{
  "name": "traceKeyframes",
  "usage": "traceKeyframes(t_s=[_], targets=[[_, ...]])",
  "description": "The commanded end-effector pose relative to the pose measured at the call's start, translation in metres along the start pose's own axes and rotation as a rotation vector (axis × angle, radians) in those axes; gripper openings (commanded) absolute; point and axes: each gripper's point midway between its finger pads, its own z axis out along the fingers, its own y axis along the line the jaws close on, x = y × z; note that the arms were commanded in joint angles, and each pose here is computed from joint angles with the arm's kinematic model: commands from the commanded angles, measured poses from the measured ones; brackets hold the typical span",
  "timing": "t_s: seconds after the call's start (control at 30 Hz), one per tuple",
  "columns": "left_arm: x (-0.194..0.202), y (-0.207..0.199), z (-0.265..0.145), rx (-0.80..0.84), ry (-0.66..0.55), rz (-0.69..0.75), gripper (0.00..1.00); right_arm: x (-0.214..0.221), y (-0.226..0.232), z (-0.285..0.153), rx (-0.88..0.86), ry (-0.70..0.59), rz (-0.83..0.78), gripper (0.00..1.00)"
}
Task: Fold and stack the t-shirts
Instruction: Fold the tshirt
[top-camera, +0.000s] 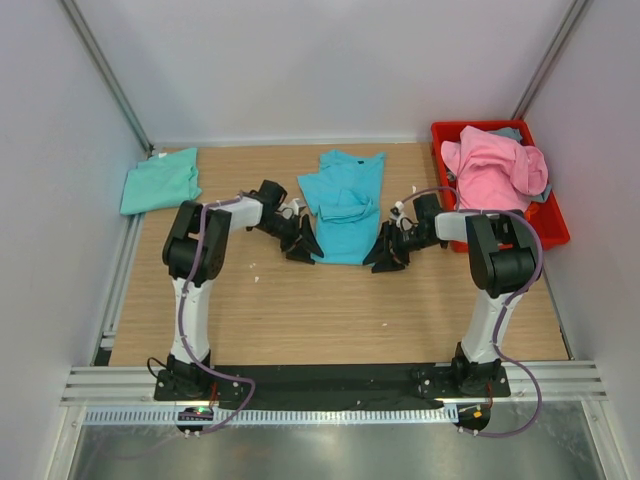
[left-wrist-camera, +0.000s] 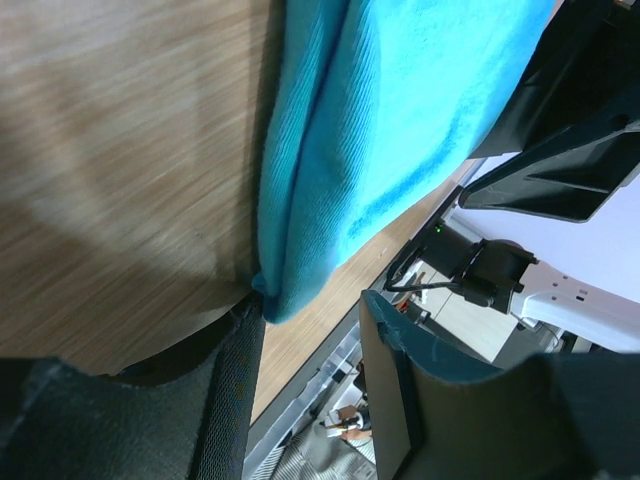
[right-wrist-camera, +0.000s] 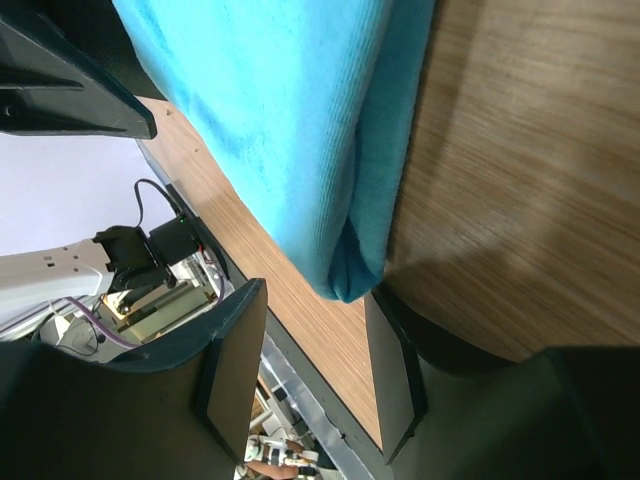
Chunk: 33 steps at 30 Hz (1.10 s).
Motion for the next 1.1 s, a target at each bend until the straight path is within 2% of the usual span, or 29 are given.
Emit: traceKeyframes(t_s=[0.0, 0.17, 0.27, 0.3, 0.33, 0.4, 0.47, 0.73, 0.77, 1.07], targets=[[-0.018, 0.060, 0.018, -0.196, -0.061, 0.020, 0.46, -0.027, -0.043, 0.007, 0.170, -0.105, -0.037, 0.51], [-0.020, 0.059, 0.016, -0.205, -0.069, 0.028, 0.46, -0.034, -0.054, 0.004, 0.191, -0.123, -0.022, 0.50], [-0.020, 0.060, 0.014, -0.220, -0.078, 0.038, 0.44, -0.034, -0.060, 0.005, 0.200, -0.124, -0.014, 0.47], [-0.020, 0.060, 0.013, -0.220, -0.078, 0.042, 0.42, -0.034, -0.060, 0.005, 0.198, -0.124, -0.015, 0.42], [-0.021, 0.059, 0.013, -0.219, -0.080, 0.046, 0.37, -0.034, -0.061, 0.006, 0.194, -0.121, -0.011, 0.40], [-0.021, 0.059, 0.013, -0.220, -0.080, 0.049, 0.34, -0.034, -0.060, 0.006, 0.188, -0.120, -0.013, 0.34], [-0.022, 0.058, 0.012, -0.218, -0.085, 0.059, 0.24, -0.034, -0.058, 0.005, 0.185, -0.121, -0.020, 0.29], [-0.024, 0.048, 0.009, -0.196, -0.098, 0.099, 0.00, -0.037, -0.051, 0.000, 0.161, -0.135, -0.034, 0.06], [-0.024, 0.047, 0.008, -0.193, -0.100, 0.105, 0.00, -0.038, -0.050, -0.002, 0.154, -0.139, -0.037, 0.02], [-0.025, 0.012, -0.015, -0.166, -0.163, 0.236, 0.00, -0.045, -0.017, -0.027, 0.138, -0.212, -0.125, 0.02]])
